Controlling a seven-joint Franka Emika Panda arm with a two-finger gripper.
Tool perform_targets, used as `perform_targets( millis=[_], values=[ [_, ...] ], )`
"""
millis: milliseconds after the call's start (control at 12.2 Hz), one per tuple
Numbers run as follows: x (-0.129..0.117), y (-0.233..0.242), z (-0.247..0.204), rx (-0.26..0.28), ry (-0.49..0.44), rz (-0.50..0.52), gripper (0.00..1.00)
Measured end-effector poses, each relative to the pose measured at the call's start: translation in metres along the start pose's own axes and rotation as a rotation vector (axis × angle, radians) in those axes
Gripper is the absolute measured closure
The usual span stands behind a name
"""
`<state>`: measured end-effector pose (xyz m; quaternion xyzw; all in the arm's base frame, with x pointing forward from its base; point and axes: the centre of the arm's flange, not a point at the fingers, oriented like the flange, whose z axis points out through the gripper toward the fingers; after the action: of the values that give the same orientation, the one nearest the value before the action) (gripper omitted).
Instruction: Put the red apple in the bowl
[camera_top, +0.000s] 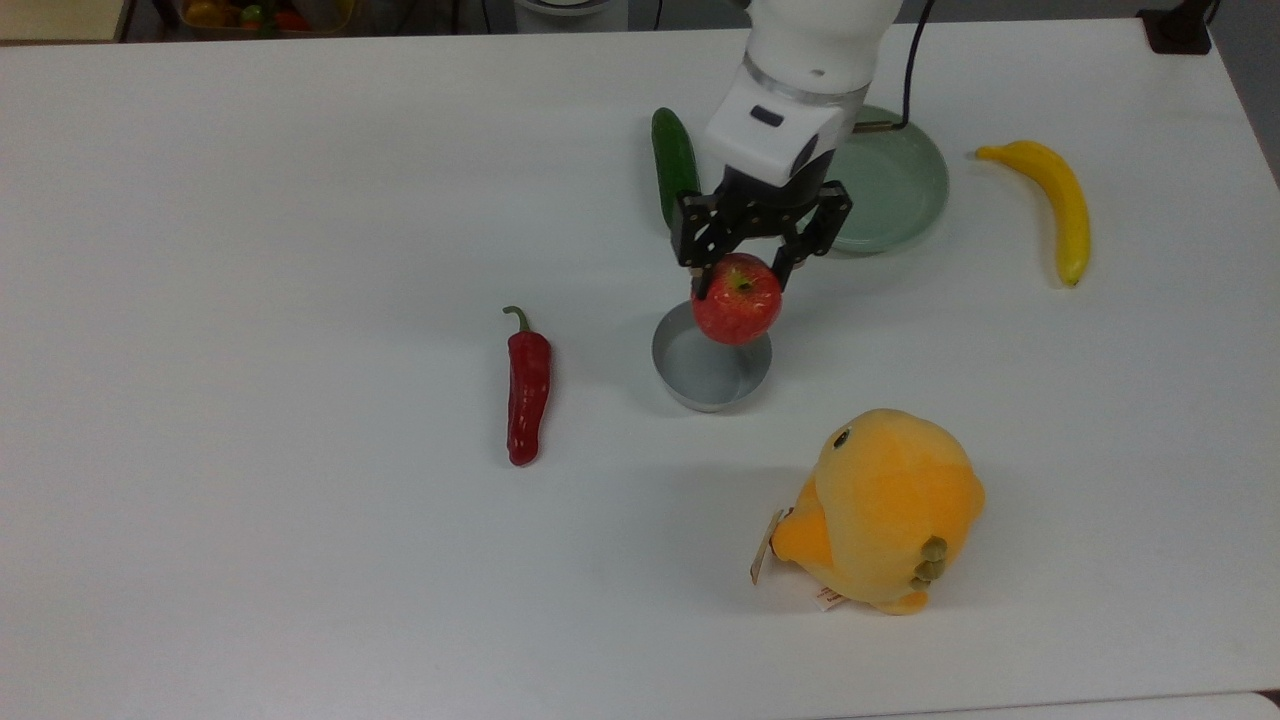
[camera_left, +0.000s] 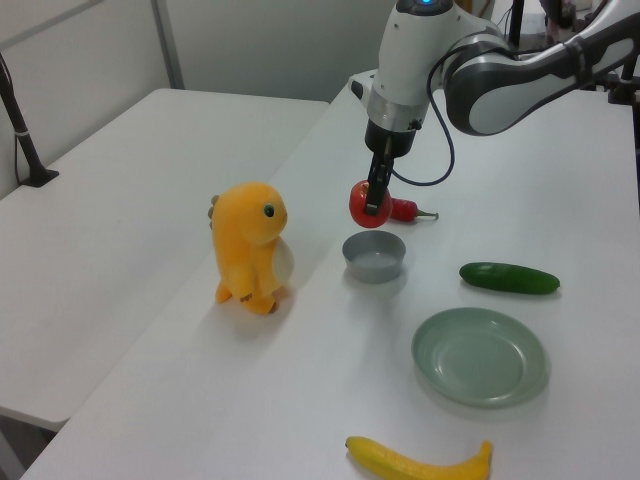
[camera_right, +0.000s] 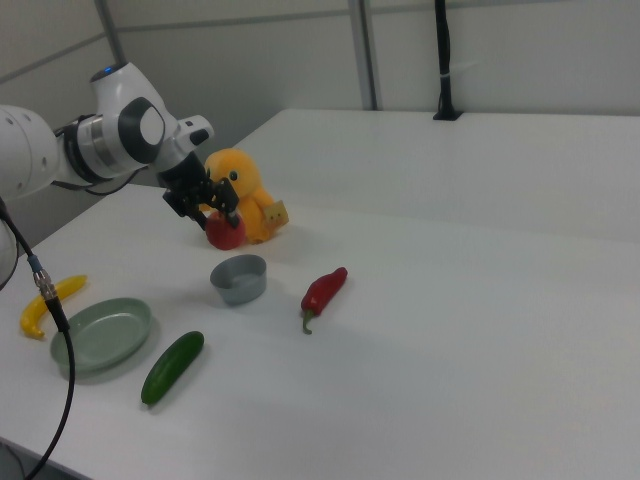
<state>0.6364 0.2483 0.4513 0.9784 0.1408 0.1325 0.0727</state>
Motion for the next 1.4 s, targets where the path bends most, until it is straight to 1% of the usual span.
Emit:
perform_targets(
  millis=[165, 411, 658, 905, 987, 1399],
  values=[
    [-0.003, 0.011, 0.018, -0.007, -0.03, 0.001, 0.28],
    [-0.01, 0.003, 0.051, -0.005, -0.08, -0.015, 0.28],
    [-0.009, -0.005, 0.065, 0.006, -0.074, -0.026, 0.28],
    [-0.01, -0.007, 0.067, 0.006, -0.076, -0.028, 0.13],
    [-0.01, -0.007, 0.067, 0.006, -0.076, -0.028, 0.01],
    [-0.009, 0.001, 0.067, 0.003, -0.075, -0.016, 0.0]
  ],
)
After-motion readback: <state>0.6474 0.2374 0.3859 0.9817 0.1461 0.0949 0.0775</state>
